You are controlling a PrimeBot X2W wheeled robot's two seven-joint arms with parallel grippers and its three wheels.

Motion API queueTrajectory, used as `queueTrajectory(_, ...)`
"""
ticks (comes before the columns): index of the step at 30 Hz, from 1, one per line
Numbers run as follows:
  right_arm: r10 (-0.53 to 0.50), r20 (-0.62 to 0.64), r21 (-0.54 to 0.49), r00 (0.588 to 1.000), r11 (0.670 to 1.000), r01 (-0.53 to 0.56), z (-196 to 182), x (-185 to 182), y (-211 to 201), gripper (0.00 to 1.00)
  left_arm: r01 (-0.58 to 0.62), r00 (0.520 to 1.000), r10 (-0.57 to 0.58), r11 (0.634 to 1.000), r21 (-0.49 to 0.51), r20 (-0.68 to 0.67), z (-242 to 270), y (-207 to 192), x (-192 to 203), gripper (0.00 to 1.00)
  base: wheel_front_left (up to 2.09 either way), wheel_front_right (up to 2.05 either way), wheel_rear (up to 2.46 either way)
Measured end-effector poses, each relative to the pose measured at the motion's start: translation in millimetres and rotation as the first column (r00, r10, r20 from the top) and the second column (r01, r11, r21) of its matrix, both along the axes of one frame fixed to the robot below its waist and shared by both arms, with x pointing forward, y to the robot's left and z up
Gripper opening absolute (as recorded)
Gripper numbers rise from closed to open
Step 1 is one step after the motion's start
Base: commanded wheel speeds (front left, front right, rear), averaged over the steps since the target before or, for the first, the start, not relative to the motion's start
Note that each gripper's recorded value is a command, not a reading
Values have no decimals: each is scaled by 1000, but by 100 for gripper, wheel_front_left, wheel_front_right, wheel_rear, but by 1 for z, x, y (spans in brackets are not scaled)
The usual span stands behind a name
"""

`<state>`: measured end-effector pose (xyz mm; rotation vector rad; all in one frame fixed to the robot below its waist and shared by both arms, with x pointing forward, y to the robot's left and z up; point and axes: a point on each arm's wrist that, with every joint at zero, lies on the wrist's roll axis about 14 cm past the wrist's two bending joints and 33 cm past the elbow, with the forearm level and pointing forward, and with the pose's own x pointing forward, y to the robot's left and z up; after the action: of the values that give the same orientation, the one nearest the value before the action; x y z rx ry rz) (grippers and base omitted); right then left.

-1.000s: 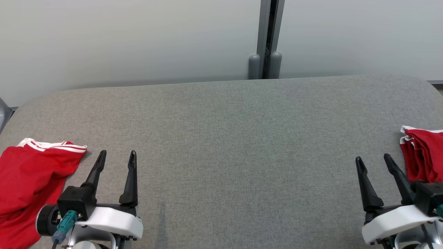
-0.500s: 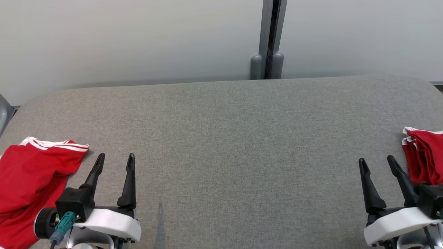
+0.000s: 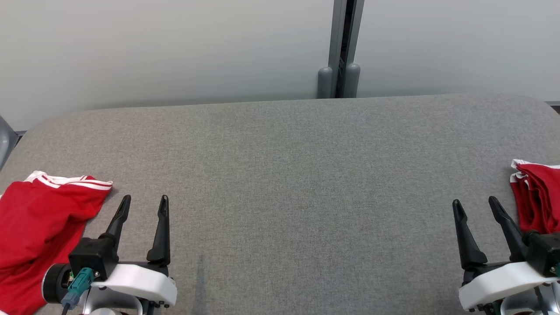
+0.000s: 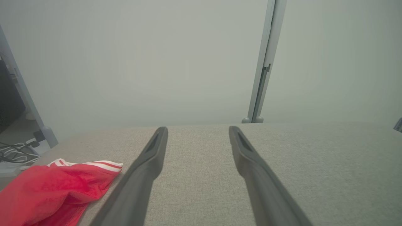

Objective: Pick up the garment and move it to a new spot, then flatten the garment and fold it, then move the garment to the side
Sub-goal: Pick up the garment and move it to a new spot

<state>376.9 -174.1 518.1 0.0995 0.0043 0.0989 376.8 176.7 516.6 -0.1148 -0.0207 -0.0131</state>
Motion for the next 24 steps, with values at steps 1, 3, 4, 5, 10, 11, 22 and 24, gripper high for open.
queueTrajectory(1, 0, 0, 0, 1000, 1000, 0, 0, 0, 0, 100, 0, 1000, 0, 1000, -1, -1, 0, 0, 0, 100, 0, 0, 0)
queueTrajectory(3, -1, 0, 0, 1000, 1000, 1, 0, 0, 0, 100, -1, 1000, 1, 1000, 0, -1, 0, 0, 0, 100, 0, 0, 0)
queueTrajectory(4, -1, 0, 0, 1000, 1000, 1, 0, 0, 0, 100, -2, 1000, 2, 1000, 0, -2, 0, 1, 0, 100, 0, 0, 0)
queueTrajectory(5, -1, 0, 0, 1000, 1000, 1, 0, 0, 0, 100, -3, 1000, 3, 1000, 0, -2, 0, 1, 0, 100, 0, 0, 0)
queueTrajectory(10, 5, 2, -4, 1000, 1000, -5, 0, 2, 2, 100, -19, 1000, 19, 1000, -4, 16, 4, 5, 0, 100, 0, 0, 0)
queueTrajectory(11, 11, 4, -5, 1000, 1000, -11, 1, 3, 4, 100, -25, 1000, 25, 1000, -5, 19, 5, 7, -1, 100, 0, 0, 0)
queueTrajectory(22, 232, 24, -19, 972, 973, -232, 8, 29, 77, 100, -223, 969, 225, 974, -33, 103, 26, 64, -24, 100, 0, 0, 0)
queueTrajectory(24, 286, 28, -19, 958, 958, -286, 9, 34, 97, 100, -276, 955, 278, 960, -38, 103, 25, 80, -35, 100, 0, 0, 0)
